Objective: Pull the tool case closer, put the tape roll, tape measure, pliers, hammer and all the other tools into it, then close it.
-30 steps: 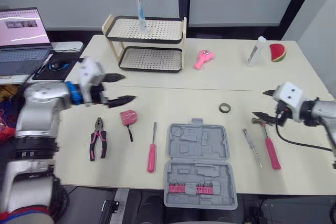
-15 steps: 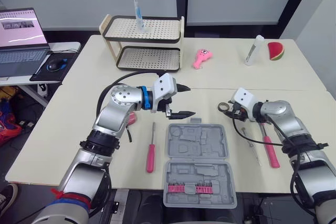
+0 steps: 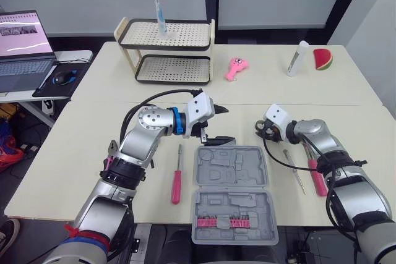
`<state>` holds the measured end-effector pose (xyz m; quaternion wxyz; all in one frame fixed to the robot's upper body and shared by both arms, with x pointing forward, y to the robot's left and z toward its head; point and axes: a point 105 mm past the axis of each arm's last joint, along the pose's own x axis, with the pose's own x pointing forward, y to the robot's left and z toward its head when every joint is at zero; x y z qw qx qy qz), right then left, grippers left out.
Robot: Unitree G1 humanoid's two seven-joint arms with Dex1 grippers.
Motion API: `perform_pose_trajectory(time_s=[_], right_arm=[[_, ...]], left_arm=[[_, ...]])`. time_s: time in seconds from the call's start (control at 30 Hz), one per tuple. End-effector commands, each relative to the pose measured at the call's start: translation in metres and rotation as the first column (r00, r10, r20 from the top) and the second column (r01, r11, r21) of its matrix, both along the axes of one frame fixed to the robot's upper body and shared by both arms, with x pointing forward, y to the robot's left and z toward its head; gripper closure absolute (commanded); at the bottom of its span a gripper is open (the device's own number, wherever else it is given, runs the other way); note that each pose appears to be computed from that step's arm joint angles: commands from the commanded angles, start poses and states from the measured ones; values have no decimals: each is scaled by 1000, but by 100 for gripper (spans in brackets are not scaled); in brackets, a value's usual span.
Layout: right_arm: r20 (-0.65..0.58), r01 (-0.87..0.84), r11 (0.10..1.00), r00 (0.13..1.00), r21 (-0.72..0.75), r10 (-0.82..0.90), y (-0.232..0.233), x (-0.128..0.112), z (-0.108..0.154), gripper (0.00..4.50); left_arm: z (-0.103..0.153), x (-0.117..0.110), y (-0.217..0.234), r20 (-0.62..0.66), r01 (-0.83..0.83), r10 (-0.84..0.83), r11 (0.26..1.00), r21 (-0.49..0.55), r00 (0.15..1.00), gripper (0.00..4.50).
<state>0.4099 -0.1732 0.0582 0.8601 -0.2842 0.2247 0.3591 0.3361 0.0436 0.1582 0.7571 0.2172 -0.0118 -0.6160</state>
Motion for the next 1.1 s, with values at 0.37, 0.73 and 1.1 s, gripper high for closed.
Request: perform_pose_trajectory(time_s=[0.37,0.73,1.1], right_arm=[[68,-89,996,994,8,88,12,2,24,445],[24,-519,846,854,119,520,131,-77,67,449],[-13,-602,798,798,23,602,171,-94,29,449]], left_arm=[[9,-3,10,39,-31,33,998,-54,999,0],[-1,-46,119,-190,-175,175,984,14,966,0],[-21,-79,143,-209,-203,225,972,121,952,0]])
